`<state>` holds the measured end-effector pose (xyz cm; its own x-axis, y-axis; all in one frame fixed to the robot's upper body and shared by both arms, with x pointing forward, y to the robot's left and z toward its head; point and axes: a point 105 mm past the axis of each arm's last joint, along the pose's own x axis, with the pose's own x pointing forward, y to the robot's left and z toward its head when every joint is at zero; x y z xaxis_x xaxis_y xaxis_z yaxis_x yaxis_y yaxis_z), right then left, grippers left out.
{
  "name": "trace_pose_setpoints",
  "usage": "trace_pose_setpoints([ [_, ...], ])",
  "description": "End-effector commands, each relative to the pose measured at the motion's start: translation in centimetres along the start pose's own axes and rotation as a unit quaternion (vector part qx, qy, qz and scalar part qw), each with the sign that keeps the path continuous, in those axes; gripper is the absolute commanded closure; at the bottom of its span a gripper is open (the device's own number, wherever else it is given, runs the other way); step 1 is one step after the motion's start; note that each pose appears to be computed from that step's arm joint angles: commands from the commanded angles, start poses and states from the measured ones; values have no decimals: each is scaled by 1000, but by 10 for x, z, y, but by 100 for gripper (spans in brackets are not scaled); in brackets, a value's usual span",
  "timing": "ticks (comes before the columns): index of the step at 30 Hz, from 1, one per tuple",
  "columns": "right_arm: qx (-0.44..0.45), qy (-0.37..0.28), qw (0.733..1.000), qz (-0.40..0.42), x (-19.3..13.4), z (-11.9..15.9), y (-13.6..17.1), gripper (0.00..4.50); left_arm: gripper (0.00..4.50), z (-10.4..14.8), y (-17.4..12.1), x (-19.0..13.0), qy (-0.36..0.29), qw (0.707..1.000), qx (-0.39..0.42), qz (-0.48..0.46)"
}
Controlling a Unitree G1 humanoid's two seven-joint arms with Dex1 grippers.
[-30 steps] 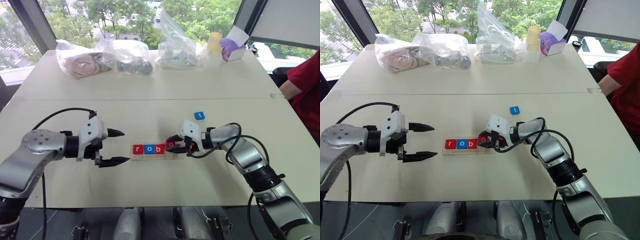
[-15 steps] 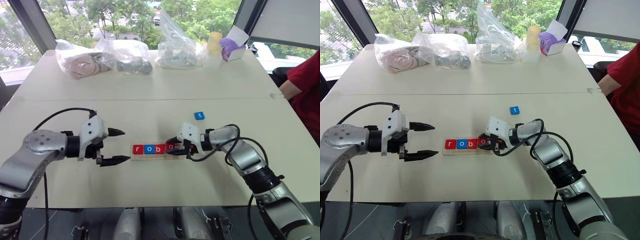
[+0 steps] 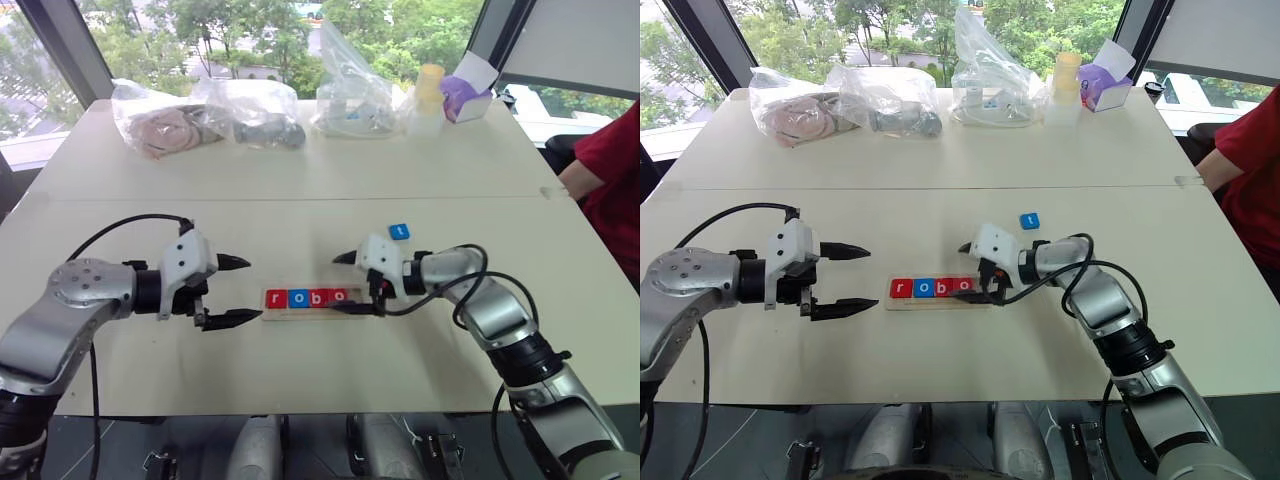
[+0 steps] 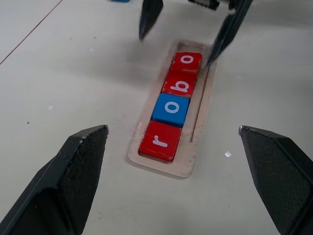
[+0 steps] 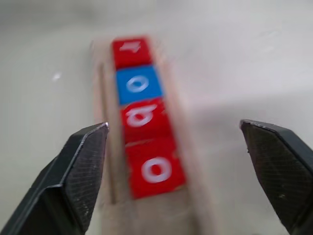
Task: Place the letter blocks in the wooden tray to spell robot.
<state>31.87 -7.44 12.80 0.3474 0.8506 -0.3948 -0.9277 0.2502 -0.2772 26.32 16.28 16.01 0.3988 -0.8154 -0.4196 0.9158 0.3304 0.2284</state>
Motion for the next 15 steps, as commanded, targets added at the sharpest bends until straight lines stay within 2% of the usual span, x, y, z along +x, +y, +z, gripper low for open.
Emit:
trace_pose_setpoints([
  [1, -8, -31, 998, -48, -21, 22, -11, 9, 0, 9, 0, -2, -15, 1000, 13, 7],
  [3, -7, -32, 997, -64, -28, 22, -6, 9, 0, 9, 0, -1, -17, 1000, 13, 7],
  [9, -15, -11, 998, -57, -14, 2, 20, 9, 0, 9, 3, 3, -19, 1000, 16, 0],
  [15, -29, 11, 997, -66, -5, -15, 17, 9, 0, 11, 7, 6, -20, 1000, 21, -3],
])
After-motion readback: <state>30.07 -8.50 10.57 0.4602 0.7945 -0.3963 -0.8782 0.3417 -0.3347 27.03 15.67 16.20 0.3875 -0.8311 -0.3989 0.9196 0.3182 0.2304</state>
